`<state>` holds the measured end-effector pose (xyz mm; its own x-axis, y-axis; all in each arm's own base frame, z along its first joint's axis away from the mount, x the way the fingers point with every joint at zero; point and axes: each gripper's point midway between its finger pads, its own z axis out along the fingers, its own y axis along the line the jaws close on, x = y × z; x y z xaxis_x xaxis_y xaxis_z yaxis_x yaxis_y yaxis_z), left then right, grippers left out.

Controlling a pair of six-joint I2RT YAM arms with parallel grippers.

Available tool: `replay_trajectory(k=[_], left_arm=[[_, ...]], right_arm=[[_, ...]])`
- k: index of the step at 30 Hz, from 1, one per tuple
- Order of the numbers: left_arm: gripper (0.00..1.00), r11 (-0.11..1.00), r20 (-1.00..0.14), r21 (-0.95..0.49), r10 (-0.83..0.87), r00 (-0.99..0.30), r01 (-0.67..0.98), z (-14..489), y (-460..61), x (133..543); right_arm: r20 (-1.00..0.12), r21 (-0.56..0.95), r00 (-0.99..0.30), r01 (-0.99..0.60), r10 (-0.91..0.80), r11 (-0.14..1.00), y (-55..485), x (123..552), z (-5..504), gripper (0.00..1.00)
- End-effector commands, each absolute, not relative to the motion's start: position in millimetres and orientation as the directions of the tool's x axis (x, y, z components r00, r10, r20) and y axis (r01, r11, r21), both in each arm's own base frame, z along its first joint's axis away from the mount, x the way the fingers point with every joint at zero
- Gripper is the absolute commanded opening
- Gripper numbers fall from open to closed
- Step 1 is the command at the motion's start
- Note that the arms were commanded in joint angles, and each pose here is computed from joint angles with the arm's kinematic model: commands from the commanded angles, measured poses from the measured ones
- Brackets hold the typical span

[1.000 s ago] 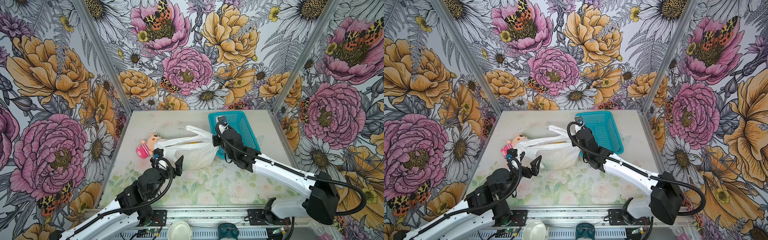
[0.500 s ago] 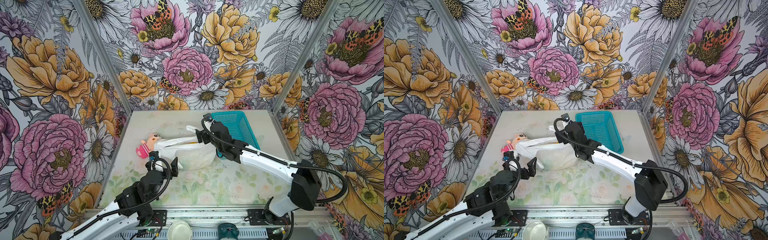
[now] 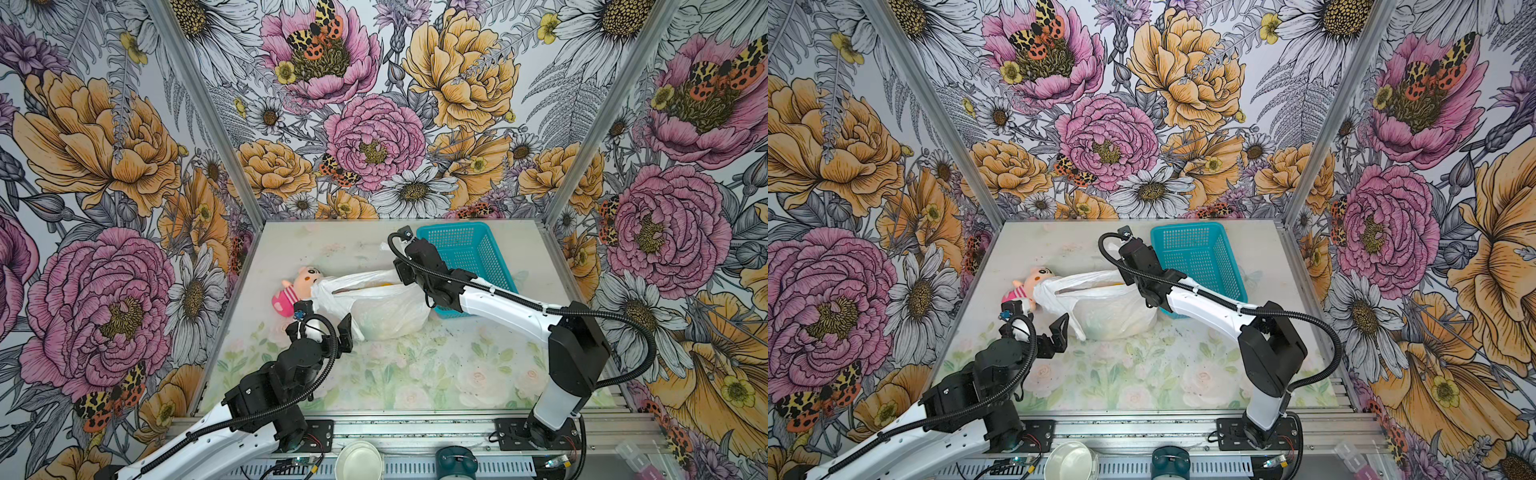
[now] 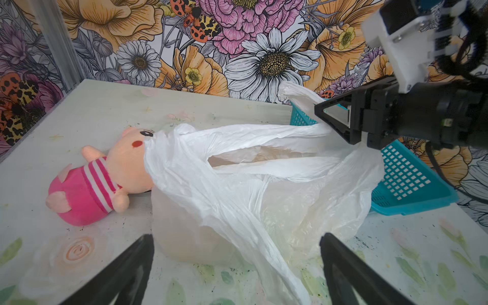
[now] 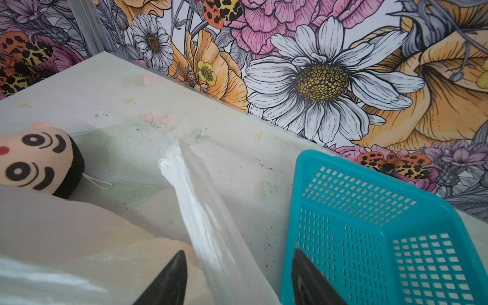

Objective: Untie the knot of the plastic bag and take out the fruit
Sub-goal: Untie the plastic bag at the center of the table.

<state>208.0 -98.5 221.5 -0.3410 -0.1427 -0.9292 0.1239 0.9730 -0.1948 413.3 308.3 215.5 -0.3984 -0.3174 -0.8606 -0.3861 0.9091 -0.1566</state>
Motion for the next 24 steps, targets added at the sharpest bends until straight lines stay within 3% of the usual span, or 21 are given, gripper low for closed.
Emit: replay_trajectory(k=[1,3,7,10,18,24], left_arm=[[0.99,0.968,-0.921,-0.208,-0.145,-0.362,0.143,223,-104,207],[0.99,0.970,-0.919,-0.198,-0.133,-0.372,0.142,220,-105,208],[0.99,0.971,-0.913,-0.187,-0.114,-0.392,0.152,217,-111,209],[0.99,0.972,-0.910,-0.174,-0.097,-0.403,0.159,217,-116,211],[0.99,0.934,-0.896,-0.218,-0.077,-0.438,0.282,208,-149,210],[0.98,0.929,-0.841,-0.272,-0.101,-0.532,0.253,187,-154,223]], right_arm=[[-0.880,-0.148,-0.378,-0.358,-0.288,0.922,303,417,235,0.67],[-0.877,-0.155,-0.383,-0.345,-0.290,0.926,299,420,233,0.61],[-0.882,-0.132,-0.395,-0.316,-0.256,0.940,291,421,234,0.20],[-0.894,-0.112,-0.387,-0.291,-0.224,0.950,284,419,244,0.00],[-0.935,-0.034,-0.337,-0.221,-0.109,0.975,260,407,271,0.00],[-0.947,0.013,-0.315,-0.241,-0.065,0.971,257,396,281,0.00]])
